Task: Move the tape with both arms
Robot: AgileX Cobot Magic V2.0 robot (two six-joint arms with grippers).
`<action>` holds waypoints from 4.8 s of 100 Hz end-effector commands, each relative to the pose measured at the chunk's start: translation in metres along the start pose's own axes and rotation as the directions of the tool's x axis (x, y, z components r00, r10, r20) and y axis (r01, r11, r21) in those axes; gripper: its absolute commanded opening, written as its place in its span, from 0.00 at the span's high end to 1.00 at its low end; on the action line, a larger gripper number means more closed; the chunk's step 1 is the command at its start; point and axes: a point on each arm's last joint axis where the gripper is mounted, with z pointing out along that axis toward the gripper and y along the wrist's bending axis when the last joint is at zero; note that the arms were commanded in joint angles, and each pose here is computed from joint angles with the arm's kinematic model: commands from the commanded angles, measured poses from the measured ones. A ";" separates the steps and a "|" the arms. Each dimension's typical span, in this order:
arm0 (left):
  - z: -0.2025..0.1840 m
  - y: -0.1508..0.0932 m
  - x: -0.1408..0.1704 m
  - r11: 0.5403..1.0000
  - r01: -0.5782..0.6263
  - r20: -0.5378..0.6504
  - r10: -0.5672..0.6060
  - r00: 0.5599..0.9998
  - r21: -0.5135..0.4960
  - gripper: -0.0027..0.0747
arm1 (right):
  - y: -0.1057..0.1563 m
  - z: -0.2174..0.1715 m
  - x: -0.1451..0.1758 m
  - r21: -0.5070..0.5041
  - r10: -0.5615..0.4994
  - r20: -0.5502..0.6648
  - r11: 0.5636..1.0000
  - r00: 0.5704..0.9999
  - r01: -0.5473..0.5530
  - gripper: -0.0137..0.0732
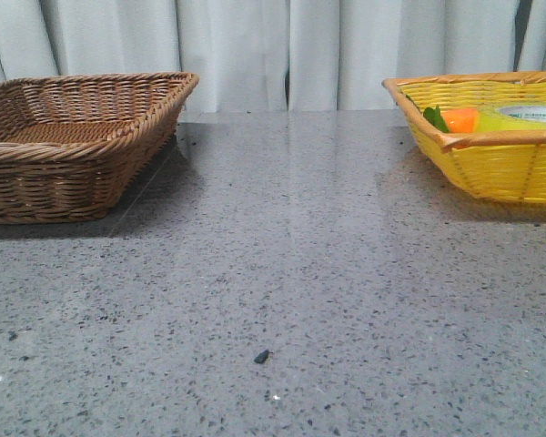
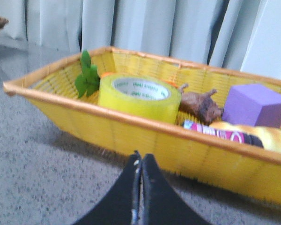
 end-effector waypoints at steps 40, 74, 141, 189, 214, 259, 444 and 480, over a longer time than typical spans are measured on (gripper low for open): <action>-0.005 -0.002 -0.025 0.828 0.527 0.243 -0.560 0.792 0.189 0.99 | -0.005 -0.002 -0.009 -0.035 0.599 0.164 0.798 0.784 -0.602 0.92; -0.026 -0.014 -0.107 0.983 0.144 0.227 -0.166 0.960 0.111 0.77 | -0.013 -0.005 -0.115 -0.122 0.475 0.060 0.876 0.878 -0.466 0.91; 0.021 -0.021 -0.173 0.988 0.136 -0.035 -0.134 0.990 0.078 0.56 | -0.020 0.201 -0.205 -0.164 0.076 -0.776 0.934 0.626 -0.317 0.34; 0.021 -0.022 -0.169 0.986 0.147 -0.079 -0.140 0.987 0.083 0.56 | -0.008 0.298 -0.124 -0.099 0.064 -0.875 0.947 0.481 -0.306 0.34; 0.021 -0.022 -0.169 0.986 0.147 -0.083 -0.140 0.987 0.083 0.56 | -0.008 0.308 -0.111 -0.096 0.049 -0.880 0.956 0.472 -0.279 0.90; 0.021 -0.022 -0.170 0.985 0.150 -0.073 -0.144 0.987 0.084 0.56 | 0.026 0.264 -0.292 -0.341 0.062 -0.487 0.905 0.871 -0.255 0.90; 0.263 -0.181 -0.250 0.862 0.028 -0.418 0.217 0.882 0.506 0.37 | -0.013 0.034 -0.291 -0.453 -0.003 -0.301 0.880 0.954 -0.140 0.91; 0.308 -0.189 -0.197 0.875 0.049 -0.535 0.249 0.807 0.482 0.37 | -0.014 0.033 -0.292 -0.452 0.002 -0.292 0.881 0.956 -0.140 0.91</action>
